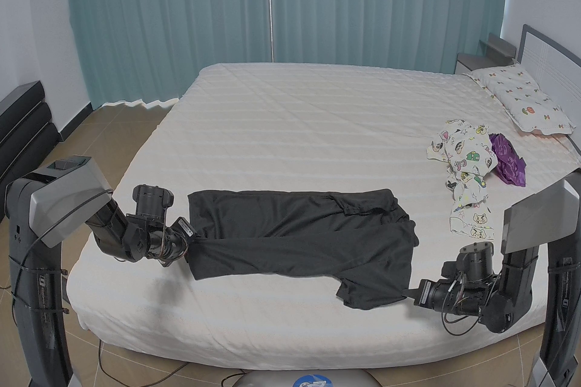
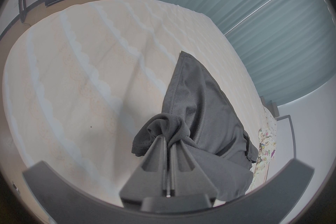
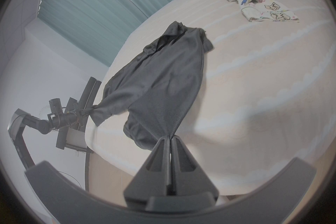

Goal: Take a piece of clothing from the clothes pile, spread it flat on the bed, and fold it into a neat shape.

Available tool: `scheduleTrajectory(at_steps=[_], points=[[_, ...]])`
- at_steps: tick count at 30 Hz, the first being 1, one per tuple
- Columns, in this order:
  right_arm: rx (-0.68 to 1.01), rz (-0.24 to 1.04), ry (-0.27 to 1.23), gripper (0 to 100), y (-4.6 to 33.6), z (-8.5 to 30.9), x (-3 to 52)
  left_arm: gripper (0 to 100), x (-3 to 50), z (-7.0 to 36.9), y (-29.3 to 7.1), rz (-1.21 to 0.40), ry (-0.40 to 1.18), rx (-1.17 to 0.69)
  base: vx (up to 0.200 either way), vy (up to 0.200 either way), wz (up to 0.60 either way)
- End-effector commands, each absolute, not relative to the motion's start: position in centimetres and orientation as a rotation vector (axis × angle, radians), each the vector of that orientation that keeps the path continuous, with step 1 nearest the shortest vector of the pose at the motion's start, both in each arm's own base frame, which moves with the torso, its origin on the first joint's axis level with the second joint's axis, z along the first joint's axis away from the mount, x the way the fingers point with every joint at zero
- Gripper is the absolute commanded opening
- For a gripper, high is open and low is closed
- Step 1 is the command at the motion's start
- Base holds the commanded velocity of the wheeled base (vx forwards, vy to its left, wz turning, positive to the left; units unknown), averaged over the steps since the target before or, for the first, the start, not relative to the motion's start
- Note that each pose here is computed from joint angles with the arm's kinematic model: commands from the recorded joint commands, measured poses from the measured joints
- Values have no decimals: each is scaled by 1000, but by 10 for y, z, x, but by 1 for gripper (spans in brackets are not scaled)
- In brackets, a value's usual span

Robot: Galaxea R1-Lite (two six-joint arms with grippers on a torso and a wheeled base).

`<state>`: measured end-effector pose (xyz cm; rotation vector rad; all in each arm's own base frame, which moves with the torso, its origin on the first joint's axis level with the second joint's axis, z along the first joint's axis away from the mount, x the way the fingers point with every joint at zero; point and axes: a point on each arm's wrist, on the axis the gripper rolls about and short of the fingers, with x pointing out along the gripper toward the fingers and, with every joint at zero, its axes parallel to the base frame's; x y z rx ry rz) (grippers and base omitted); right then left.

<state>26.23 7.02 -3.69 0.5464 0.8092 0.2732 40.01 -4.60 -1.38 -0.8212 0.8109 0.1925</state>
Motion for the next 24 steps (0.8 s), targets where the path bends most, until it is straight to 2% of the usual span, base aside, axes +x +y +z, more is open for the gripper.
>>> scheduleTrajectory(at_steps=[1,6,10,15,19,24], points=[[536,278,814,0,65,-33,256,0,400,-11,-45,190,804,-825,0,0,0],[463,286,828,0,58,-27,241,0,399,-11,-45,190,807,-821,0,0,0],[312,317,909,0,50,-31,218,0,383,-6,-44,194,830,-803,0,0,0],[312,293,874,0,40,-19,214,0,372,6,-43,176,833,-768,0,0,0],[302,287,832,0,33,-7,208,0,353,19,-42,165,900,-682,0,0,0],[217,314,922,0,32,-16,195,0,328,23,-40,157,1081,-503,0,0,0]])
